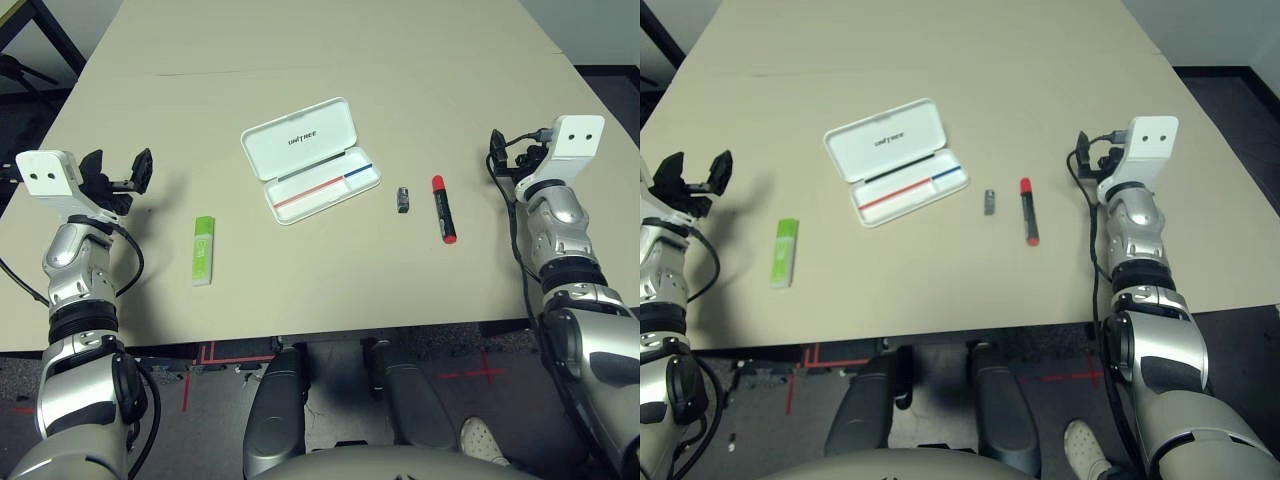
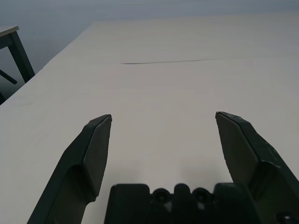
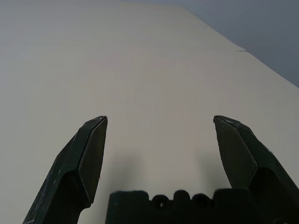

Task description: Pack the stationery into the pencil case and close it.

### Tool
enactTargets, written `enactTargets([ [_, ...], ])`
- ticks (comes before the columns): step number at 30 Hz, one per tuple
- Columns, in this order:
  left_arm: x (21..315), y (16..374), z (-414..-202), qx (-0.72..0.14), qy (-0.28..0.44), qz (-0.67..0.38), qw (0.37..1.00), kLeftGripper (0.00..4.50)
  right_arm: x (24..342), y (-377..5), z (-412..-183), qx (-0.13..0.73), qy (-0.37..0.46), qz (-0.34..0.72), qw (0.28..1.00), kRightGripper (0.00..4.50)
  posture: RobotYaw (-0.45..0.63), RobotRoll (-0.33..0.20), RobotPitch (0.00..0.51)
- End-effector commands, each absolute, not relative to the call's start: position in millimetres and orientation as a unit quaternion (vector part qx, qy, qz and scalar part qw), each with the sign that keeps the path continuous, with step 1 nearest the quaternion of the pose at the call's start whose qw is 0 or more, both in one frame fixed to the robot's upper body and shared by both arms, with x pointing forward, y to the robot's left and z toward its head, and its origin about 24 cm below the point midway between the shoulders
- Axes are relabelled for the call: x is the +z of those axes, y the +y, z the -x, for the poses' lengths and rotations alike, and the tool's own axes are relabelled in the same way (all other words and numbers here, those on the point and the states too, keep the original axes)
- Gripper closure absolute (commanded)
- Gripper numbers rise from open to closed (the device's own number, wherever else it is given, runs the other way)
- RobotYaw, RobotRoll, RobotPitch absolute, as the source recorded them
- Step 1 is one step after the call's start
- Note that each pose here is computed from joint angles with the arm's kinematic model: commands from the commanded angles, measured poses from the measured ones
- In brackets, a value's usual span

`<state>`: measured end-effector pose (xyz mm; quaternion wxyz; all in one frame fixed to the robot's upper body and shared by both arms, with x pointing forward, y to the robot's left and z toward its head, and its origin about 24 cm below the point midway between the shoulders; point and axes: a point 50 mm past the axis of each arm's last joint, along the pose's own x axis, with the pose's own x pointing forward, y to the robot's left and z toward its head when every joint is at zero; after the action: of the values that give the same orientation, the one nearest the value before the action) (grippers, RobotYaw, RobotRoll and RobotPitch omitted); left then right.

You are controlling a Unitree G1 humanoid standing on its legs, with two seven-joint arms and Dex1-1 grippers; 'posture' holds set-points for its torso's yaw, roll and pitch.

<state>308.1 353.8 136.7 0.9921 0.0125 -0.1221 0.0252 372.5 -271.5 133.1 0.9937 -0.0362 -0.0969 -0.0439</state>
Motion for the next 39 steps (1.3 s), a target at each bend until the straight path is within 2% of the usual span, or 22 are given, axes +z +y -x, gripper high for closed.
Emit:
enactTargets([
  [1,134.3,359.6,-302.2,0.038,-0.120,-0.009,0.992,0.02,134.1,-269.6,-374.8,-0.040,-0.095,0.042,0.994,0.00,0.02,0.000,0.217],
  [11,132.7,352.3,-308.2,0.025,-0.117,-0.004,0.993,0.02,130.9,-274.8,-370.0,-0.046,-0.098,0.044,0.993,0.00,-0.01,0.000,0.228],
  [18,135.3,353.4,-307.1,0.020,-0.119,-0.006,0.993,0.02,137.1,-266.4,-373.0,0.004,-0.101,0.042,0.994,0.00,0.01,0.000,0.221],
  [21,136.3,352.9,-305.3,0.019,-0.123,-0.006,0.992,0.02,142.4,-261.8,-376.6,0.060,-0.085,0.035,0.994,0.00,0.02,0.000,0.212],
  [24,140.5,345.3,-304.1,-0.012,-0.126,-0.022,0.992,0.02,151.2,-258.5,-376.3,0.156,-0.055,0.048,0.985,0.00,0.03,0.000,0.201],
  [30,145.1,334.4,-301.7,-0.044,-0.128,-0.034,0.990,0.02,170.4,-252.3,-360.6,0.341,-0.011,0.088,0.936,0.00,0.04,0.000,0.190],
  [36,147.1,325.2,-301.2,-0.071,-0.122,-0.043,0.989,0.02,179.6,-247.5,-346.5,0.433,0.029,0.129,0.892,0.00,0.04,0.000,0.181],
  [39,149.3,310.4,-301.5,-0.118,-0.107,-0.056,0.986,0.02,178.8,-245.7,-341.5,0.457,0.051,0.148,0.876,0.00,0.03,0.000,0.180],
])
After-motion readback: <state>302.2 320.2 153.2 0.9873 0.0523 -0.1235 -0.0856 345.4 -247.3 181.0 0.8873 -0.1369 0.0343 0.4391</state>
